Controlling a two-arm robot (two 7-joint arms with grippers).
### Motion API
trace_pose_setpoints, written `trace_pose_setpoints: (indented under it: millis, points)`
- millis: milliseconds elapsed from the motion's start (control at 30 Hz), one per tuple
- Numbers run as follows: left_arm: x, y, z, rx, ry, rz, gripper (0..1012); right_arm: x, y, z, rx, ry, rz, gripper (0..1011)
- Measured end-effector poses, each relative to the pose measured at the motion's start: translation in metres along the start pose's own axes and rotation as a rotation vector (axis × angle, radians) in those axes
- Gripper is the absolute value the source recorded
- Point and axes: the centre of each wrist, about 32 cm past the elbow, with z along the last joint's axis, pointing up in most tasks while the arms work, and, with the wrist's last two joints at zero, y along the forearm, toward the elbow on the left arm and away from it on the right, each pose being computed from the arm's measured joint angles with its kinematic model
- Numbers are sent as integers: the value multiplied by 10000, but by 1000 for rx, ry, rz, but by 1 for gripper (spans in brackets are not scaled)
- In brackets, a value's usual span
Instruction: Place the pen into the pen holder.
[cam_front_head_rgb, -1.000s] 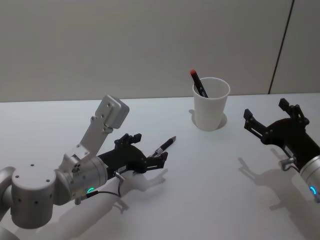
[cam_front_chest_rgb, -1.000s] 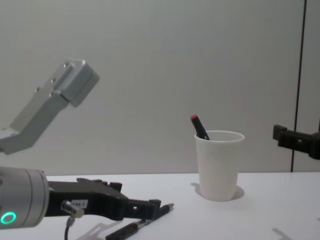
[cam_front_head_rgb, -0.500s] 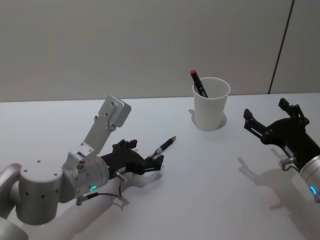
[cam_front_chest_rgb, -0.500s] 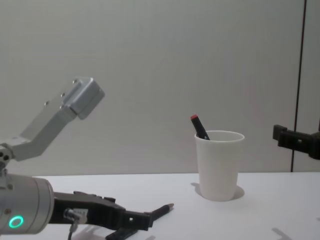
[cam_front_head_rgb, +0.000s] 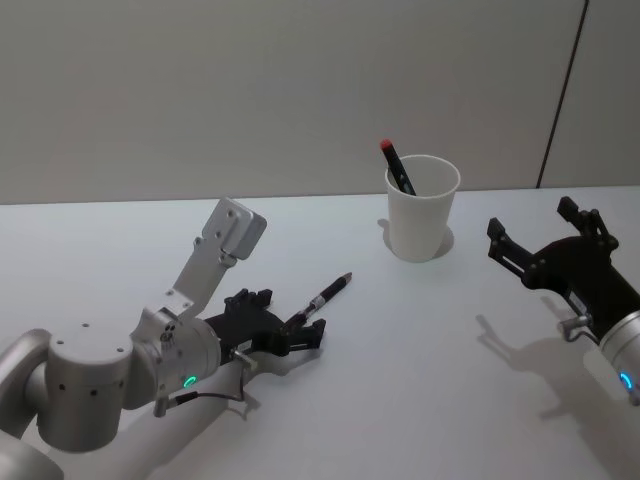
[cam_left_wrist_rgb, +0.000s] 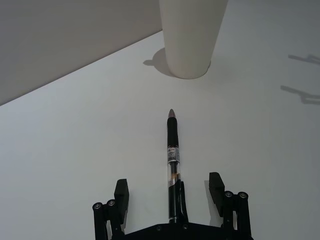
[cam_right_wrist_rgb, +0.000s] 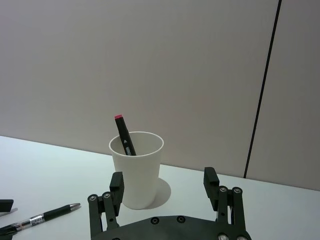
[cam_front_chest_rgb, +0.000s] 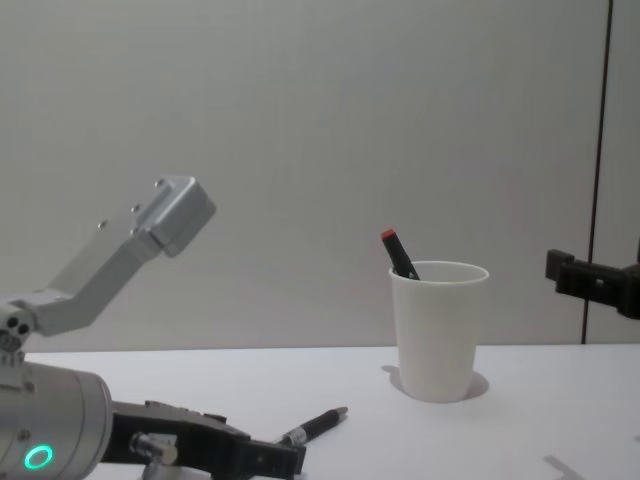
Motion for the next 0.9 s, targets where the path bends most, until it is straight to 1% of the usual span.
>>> trace_pose_setpoints:
  millis: [300, 867, 900]
  points:
    - [-11, -11, 0, 16, 4, -3, 1001, 0, 0, 0, 0, 0, 0, 1001]
    - [-18, -17, 4, 25, 6, -9, 1000, 0, 0, 0, 0, 0, 0, 1001]
    - [-18, -17, 4, 26, 6, -9, 970, 0, 0, 0, 0, 0, 0, 1001]
